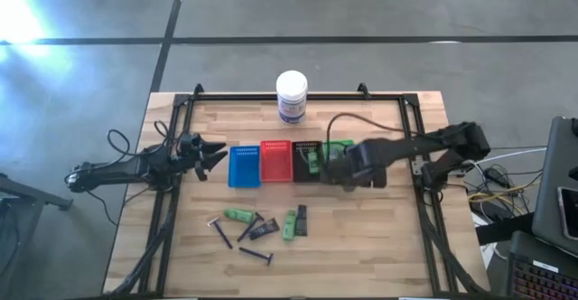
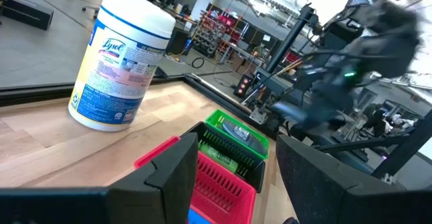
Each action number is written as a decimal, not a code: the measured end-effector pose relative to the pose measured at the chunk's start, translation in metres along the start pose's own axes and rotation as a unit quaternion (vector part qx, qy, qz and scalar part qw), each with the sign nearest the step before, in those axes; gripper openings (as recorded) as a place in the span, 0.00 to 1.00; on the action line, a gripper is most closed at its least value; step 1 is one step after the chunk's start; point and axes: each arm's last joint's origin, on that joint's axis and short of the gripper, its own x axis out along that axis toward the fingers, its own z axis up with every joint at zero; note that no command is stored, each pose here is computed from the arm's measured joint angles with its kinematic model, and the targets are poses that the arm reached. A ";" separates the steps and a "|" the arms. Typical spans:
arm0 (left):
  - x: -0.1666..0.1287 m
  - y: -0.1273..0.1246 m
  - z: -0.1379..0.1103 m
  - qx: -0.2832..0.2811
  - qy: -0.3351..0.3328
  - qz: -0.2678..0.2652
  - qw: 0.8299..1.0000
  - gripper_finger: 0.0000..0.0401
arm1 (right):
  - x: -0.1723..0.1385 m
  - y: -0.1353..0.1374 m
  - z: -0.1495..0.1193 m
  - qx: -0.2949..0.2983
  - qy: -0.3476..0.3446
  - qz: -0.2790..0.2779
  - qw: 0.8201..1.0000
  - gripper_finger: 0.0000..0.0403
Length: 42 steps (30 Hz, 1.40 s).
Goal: Pick & Place Travel size toiletries
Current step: Put the black deodorant into the green basket, then put the blue shaving cream into the red basket
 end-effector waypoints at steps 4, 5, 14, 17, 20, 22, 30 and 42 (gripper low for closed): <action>0.000 0.000 0.000 0.000 0.000 0.000 1.000 0.52 | 0.023 -0.009 0.033 0.007 0.005 0.007 1.000 0.50; 0.000 0.000 0.000 0.000 0.000 0.000 1.000 0.52 | 0.025 -0.010 0.040 0.004 0.004 0.011 1.000 0.50; 0.000 0.000 0.000 0.000 0.000 0.000 1.000 0.52 | 0.058 -0.015 0.081 -0.040 0.033 0.014 0.999 0.51; 0.000 0.000 0.000 0.000 0.000 0.000 1.000 0.52 | 0.066 -0.014 0.086 -0.042 0.034 0.032 0.998 0.51; 0.000 0.000 0.000 0.000 0.000 0.000 1.000 0.52 | 0.070 -0.018 0.087 -0.057 0.038 0.022 0.997 0.53; 0.000 0.000 0.000 0.000 0.000 0.000 1.000 0.52 | 0.071 -0.018 0.087 -0.061 0.039 0.024 0.997 0.56; 0.000 0.000 0.000 0.000 0.000 0.000 1.000 0.52 | 0.069 -0.017 0.086 -0.084 0.042 0.024 0.995 0.72; 0.000 0.000 0.000 0.000 0.000 0.000 1.000 0.52 | 0.026 0.000 0.057 -0.157 0.033 0.062 0.985 0.85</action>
